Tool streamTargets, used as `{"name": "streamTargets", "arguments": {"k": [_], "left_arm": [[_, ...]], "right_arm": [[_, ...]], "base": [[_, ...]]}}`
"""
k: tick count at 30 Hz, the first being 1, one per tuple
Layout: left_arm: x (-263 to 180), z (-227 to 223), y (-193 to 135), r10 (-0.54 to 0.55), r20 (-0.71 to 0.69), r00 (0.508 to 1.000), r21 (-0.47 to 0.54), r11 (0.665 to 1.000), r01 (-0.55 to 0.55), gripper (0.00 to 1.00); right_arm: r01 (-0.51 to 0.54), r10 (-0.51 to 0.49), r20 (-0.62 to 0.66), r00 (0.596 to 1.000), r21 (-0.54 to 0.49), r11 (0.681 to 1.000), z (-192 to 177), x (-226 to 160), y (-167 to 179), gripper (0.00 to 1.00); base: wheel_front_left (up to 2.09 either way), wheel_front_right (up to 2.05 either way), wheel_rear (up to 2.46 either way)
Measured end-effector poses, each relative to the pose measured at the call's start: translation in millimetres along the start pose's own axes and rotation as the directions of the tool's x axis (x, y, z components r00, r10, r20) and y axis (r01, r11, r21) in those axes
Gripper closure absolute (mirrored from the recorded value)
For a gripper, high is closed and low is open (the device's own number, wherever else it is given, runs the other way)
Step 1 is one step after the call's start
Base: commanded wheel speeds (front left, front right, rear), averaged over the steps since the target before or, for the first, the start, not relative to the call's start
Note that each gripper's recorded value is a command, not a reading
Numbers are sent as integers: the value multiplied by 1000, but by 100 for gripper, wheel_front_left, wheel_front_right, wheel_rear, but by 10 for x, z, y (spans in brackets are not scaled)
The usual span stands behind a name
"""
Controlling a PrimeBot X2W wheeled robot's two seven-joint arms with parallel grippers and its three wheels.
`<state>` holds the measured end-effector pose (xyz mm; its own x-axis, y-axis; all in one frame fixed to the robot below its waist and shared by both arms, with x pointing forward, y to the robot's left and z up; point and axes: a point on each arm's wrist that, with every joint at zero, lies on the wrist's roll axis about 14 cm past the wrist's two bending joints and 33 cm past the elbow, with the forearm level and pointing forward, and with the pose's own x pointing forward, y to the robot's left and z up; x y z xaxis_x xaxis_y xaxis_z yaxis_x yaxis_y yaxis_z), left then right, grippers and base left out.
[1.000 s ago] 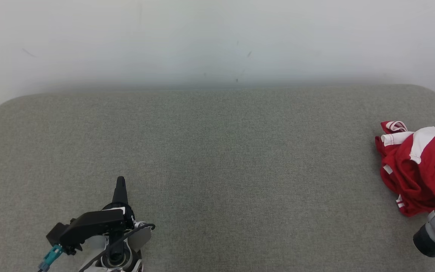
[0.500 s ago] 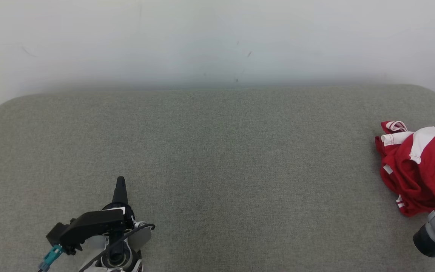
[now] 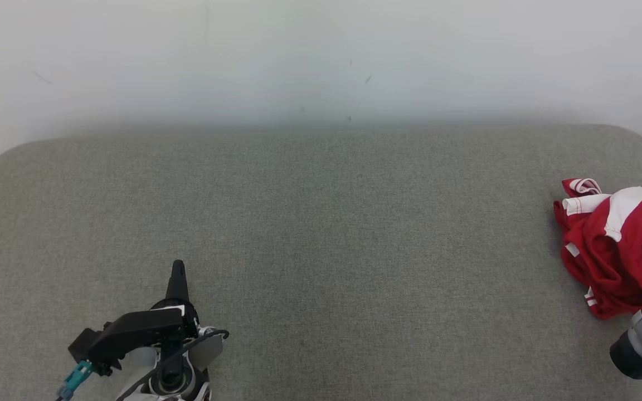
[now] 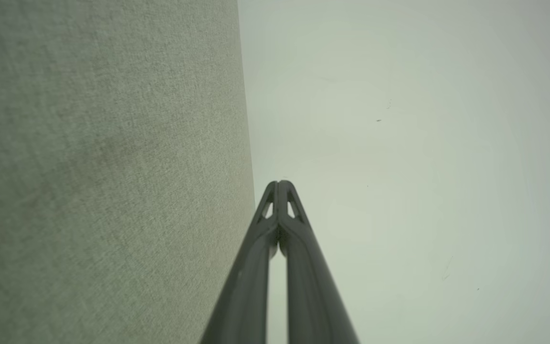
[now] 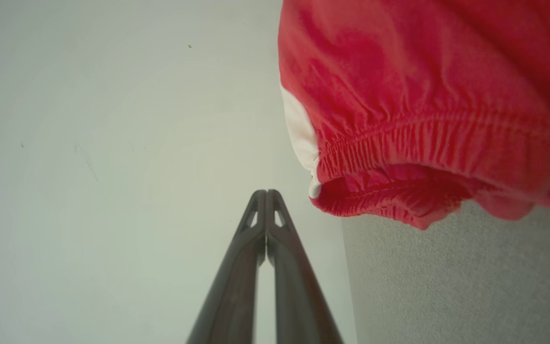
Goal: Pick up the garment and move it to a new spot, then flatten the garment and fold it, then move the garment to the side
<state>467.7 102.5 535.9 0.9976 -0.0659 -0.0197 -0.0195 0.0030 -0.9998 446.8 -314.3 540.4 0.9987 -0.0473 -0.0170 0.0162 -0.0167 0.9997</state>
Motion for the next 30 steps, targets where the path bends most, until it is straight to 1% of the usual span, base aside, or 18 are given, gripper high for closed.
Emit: {"name": "streamTargets", "arguments": {"k": [30], "left_arm": [[0,0,0,0,0,1000,0,1000,0,100]], "right_arm": [[0,0,-2,1000,0,1000,-2,0,0,100]], "base": [[0,0,0]]}}
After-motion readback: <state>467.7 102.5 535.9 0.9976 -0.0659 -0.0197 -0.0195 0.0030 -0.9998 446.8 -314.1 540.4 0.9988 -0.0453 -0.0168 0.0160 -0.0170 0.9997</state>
